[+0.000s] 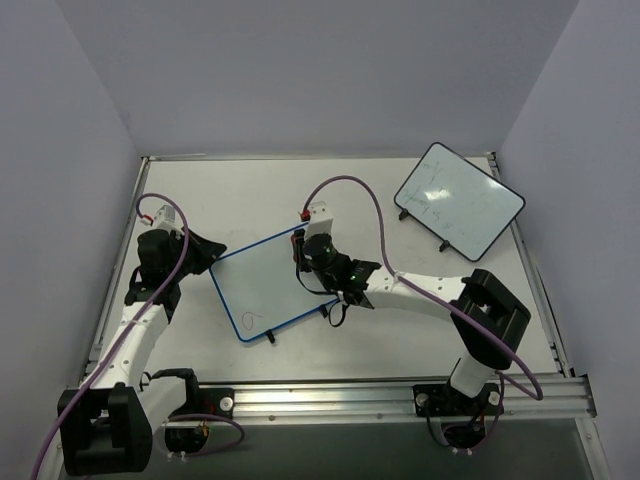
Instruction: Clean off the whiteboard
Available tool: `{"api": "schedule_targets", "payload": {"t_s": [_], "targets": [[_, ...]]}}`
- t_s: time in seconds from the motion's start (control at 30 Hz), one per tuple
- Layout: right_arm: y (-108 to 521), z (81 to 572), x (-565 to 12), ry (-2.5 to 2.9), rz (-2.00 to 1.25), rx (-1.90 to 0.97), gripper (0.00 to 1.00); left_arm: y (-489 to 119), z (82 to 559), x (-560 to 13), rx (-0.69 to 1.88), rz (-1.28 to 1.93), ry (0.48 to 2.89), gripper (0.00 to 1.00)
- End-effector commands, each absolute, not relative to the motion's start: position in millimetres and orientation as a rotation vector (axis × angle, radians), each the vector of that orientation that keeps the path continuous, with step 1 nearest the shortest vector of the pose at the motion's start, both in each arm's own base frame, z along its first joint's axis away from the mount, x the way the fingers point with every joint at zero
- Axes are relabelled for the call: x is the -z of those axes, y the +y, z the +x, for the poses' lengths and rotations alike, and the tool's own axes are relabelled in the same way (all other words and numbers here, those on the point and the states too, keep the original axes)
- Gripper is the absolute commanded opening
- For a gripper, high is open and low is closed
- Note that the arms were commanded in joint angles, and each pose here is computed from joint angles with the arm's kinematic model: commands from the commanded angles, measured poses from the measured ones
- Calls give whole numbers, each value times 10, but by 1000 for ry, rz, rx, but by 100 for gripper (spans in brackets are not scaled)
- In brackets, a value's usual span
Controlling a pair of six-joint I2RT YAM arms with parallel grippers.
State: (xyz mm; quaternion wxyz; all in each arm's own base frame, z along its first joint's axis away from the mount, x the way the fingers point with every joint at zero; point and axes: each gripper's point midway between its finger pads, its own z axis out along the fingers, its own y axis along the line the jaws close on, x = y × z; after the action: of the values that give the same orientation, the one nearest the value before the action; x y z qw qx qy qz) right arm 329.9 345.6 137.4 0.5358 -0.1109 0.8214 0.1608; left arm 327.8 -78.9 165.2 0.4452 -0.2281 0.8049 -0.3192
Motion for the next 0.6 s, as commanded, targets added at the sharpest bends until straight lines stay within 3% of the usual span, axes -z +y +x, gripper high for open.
{"api": "schedule_targets", "payload": {"t_s": [0.0, 0.57], "targets": [[3203, 3427, -1499, 1948, -163, -303, 0, -824, 3308, -1820, 813, -514, 1942, 2], [2817, 3524, -1499, 1982, -97, -236, 0, -819, 3309, -1819, 810, -514, 1940, 2]]}}
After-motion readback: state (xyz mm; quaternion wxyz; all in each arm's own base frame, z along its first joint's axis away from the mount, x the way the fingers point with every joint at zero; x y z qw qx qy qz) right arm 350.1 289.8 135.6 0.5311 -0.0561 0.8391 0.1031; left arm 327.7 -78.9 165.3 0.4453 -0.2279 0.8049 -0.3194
